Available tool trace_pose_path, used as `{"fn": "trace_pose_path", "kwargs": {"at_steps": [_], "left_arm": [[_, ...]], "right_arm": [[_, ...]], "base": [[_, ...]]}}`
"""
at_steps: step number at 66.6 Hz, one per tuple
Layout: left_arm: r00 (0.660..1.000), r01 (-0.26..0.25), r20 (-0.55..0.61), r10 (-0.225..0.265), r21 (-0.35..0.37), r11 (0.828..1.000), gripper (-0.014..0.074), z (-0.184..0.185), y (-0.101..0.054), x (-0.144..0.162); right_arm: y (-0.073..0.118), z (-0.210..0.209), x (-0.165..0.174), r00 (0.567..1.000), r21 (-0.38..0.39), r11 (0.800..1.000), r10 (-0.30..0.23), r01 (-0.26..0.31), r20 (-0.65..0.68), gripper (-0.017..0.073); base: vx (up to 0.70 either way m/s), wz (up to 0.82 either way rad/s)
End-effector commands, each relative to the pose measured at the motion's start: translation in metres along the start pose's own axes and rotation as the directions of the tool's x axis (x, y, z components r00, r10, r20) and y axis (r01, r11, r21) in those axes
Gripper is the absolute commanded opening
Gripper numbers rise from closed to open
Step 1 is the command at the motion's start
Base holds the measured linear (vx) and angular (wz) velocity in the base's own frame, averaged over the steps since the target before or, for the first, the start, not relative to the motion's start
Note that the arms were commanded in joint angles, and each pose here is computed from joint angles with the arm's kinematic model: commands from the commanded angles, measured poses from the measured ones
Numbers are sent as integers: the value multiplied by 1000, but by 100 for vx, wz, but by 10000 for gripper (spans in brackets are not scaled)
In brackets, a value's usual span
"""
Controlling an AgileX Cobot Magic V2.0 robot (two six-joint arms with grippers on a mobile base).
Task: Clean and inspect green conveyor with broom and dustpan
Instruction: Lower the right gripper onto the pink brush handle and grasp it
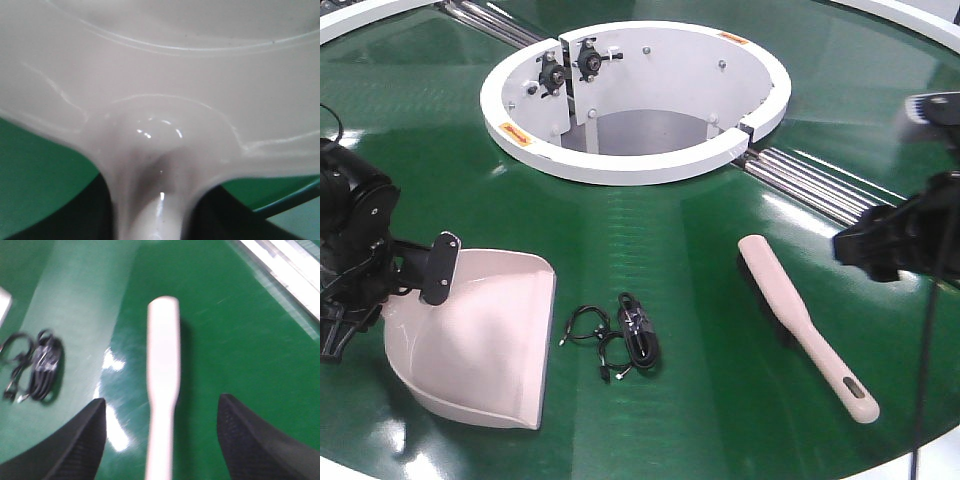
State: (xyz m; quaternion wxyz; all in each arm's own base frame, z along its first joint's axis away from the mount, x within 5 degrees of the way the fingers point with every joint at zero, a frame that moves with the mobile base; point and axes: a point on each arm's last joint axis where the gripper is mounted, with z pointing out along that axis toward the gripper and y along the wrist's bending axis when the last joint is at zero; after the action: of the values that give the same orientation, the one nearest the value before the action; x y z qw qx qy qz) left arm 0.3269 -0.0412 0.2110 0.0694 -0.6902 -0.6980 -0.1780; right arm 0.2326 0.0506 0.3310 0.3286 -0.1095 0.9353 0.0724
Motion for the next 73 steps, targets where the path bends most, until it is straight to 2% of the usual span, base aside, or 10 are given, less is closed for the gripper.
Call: {"fn": "trace_pose_path", "kwargs": {"at_steps": [1, 13, 18, 28, 46, 73], "left_arm": [[1000, 15, 7, -15, -66, 998, -6, -19, 4, 6], [1000, 15, 7, -15, -66, 998, -6, -19, 4, 6], [1000, 15, 7, -15, -66, 998, -6, -19, 4, 6], [1000, 15, 7, -15, -66, 998, -6, -19, 4, 6], [1000, 15, 7, -15, -66, 998, -6, -19, 4, 6], [1000, 15, 7, -15, -66, 998, -6, -19, 4, 6]], "right_arm": [[9, 9, -19, 1000, -6, 1000, -16, 16, -19, 471], [9, 50, -26, 969, 2, 1000, -4, 4, -248, 471], [7, 65, -28, 955, 6, 1000, 7, -5, -297, 471], [5, 87, -23, 931, 12, 1000, 17, -14, -364, 471], [-2, 111, -16, 898, 67, 997, 2, 30, -441, 471], [-3, 150, -1, 835, 53, 999, 26, 3, -550, 471]], "base": [[0, 0], [0, 0], [0, 0], [0, 0], [0, 0], [0, 0]]}}
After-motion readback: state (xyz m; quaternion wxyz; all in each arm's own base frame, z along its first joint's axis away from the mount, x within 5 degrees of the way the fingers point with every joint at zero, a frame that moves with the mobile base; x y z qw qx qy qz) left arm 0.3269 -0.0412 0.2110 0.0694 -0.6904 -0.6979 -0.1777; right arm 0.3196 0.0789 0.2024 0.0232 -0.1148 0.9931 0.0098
